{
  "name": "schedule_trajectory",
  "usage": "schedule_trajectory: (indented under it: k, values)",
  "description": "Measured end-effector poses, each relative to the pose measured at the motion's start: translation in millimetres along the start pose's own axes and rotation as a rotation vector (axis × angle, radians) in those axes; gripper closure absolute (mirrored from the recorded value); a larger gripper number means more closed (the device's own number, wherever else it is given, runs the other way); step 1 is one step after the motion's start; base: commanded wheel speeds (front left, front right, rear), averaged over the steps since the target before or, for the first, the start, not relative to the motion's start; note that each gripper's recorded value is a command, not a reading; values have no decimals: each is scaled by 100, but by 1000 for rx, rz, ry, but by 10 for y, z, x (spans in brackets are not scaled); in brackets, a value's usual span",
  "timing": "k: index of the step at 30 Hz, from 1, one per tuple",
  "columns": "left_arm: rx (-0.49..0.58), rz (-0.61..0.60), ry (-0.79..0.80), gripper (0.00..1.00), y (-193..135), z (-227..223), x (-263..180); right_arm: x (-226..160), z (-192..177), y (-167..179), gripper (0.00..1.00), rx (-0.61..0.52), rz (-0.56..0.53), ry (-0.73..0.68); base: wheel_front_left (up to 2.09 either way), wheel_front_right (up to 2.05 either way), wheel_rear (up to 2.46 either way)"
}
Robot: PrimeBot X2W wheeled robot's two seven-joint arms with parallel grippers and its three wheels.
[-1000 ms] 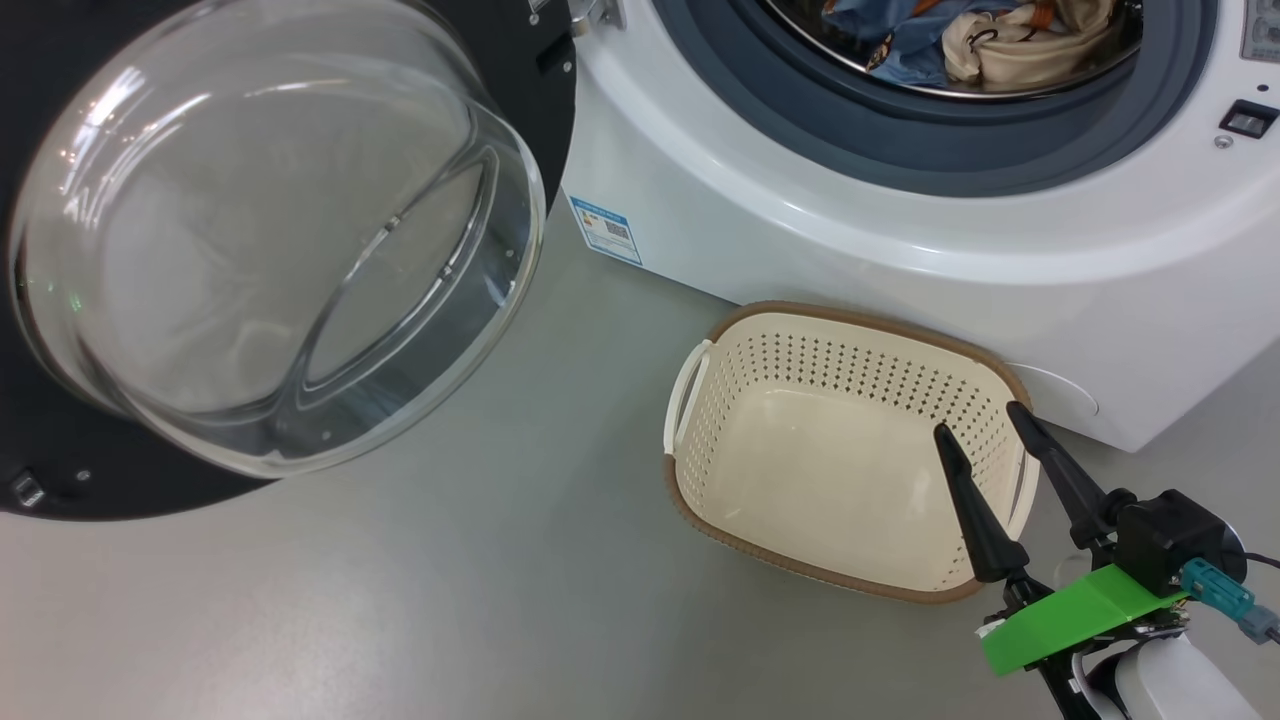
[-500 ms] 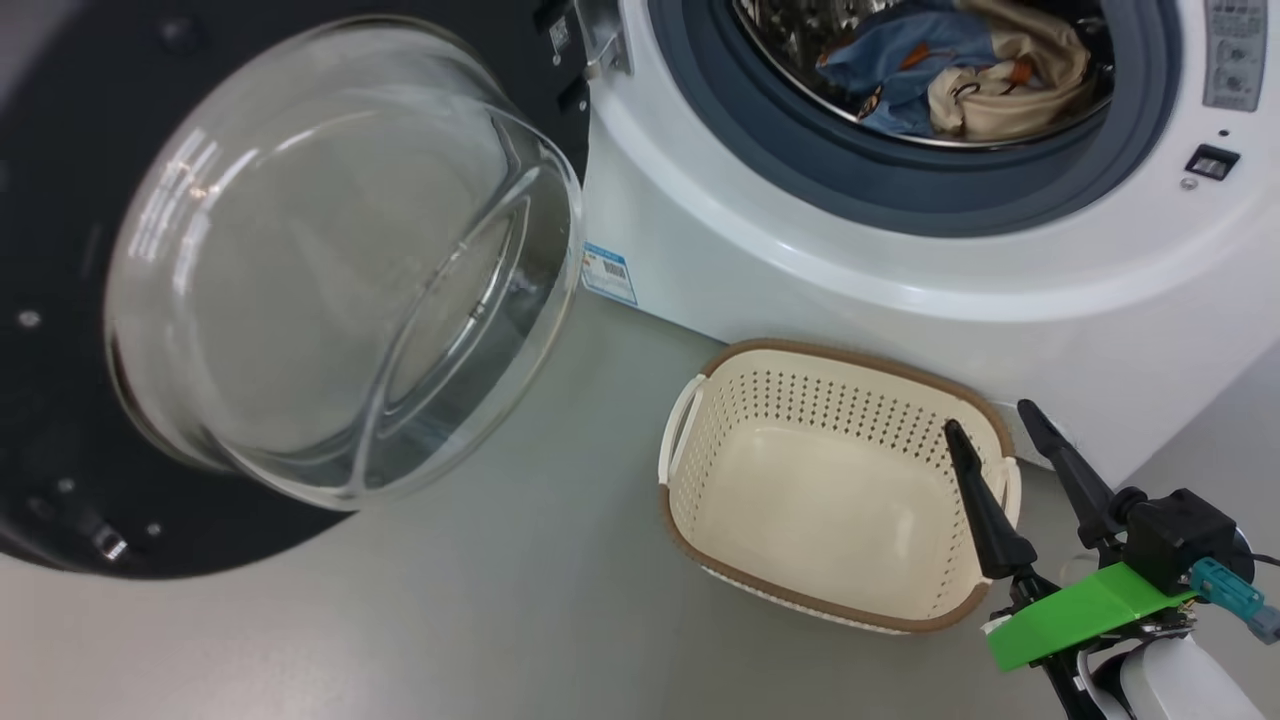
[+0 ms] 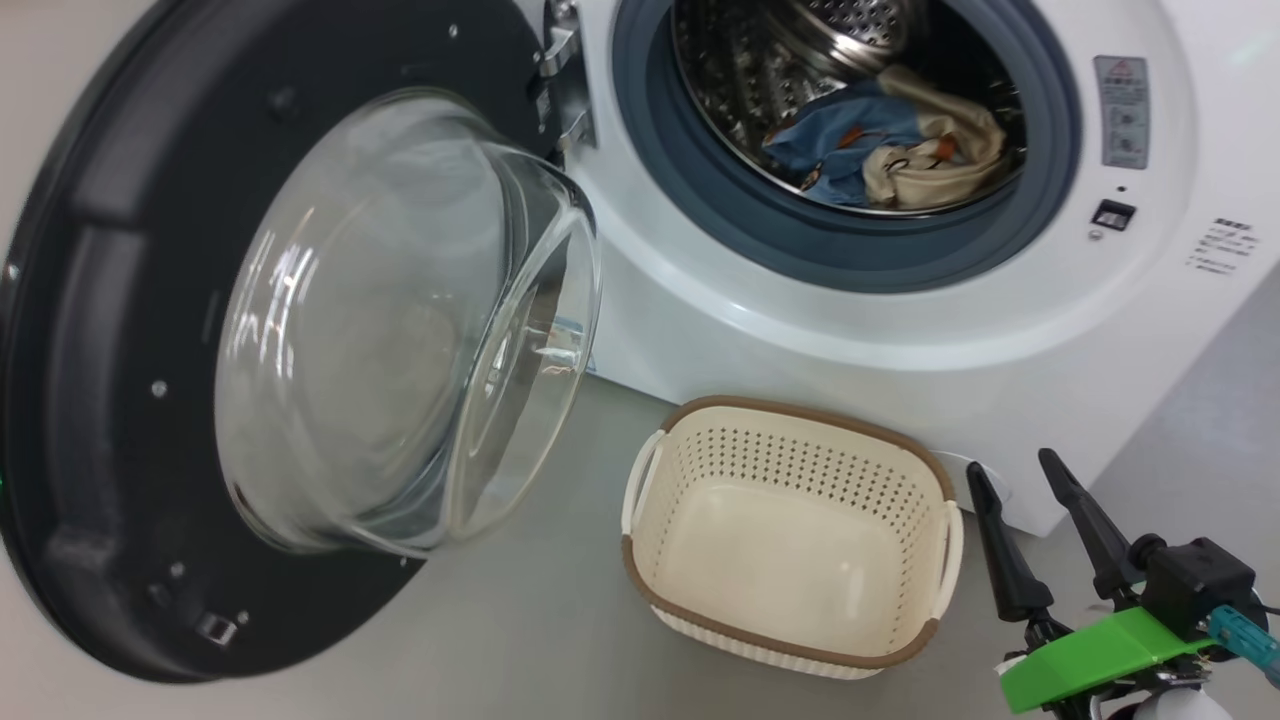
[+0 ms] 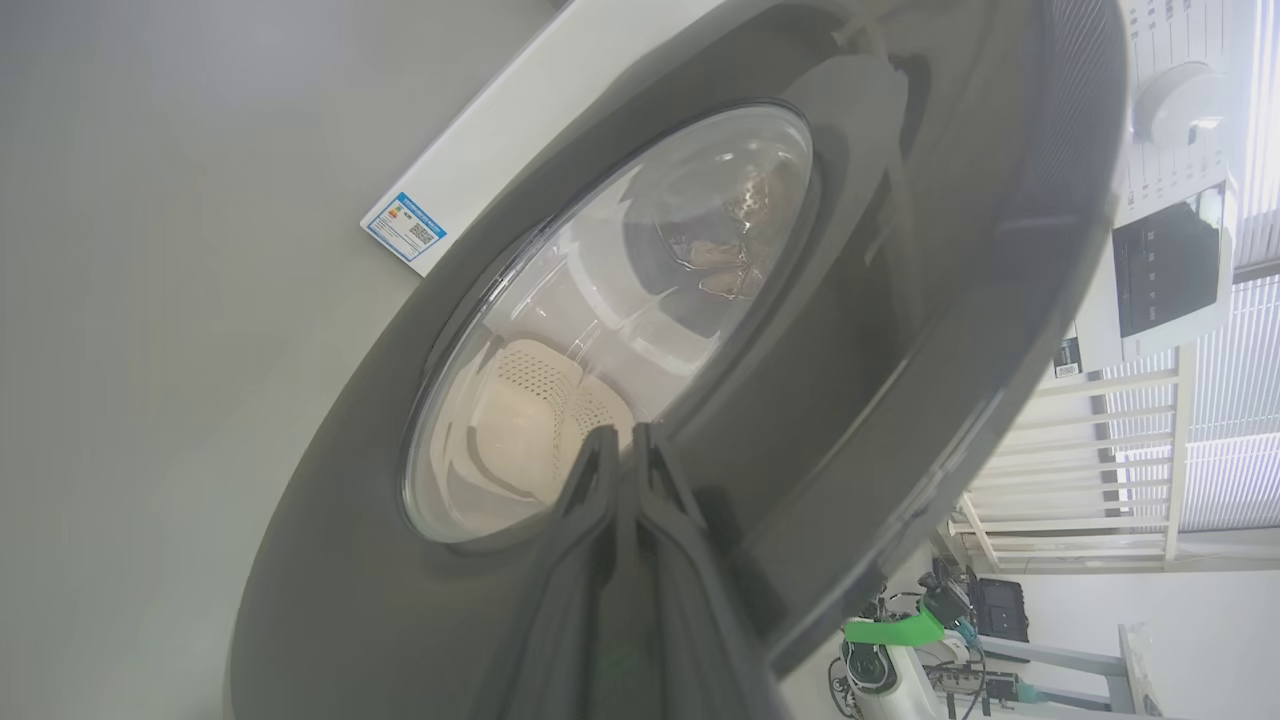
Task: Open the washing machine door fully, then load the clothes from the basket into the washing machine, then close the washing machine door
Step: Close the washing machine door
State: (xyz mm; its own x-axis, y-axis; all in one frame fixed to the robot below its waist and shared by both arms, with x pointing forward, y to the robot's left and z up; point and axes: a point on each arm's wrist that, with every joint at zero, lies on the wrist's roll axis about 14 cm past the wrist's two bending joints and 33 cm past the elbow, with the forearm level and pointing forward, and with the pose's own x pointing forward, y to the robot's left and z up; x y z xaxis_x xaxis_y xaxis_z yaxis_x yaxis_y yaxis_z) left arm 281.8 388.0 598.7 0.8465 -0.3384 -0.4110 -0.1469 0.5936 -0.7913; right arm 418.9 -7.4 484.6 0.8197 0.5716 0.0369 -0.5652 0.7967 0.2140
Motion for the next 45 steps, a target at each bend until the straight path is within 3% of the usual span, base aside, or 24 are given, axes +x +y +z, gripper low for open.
schedule_trajectory:
  k: [22, 45]
  values:
    - [201, -223, 294, 100, -707, -649, 647, -663, 291, -462, 0, -29, -217, -73, 0, 0, 0]
    - [334, -398, 482, 100, -1506, -1144, 1759, -1601, 489, -1059, 0, -42, -525, -148, 0, 0, 0]
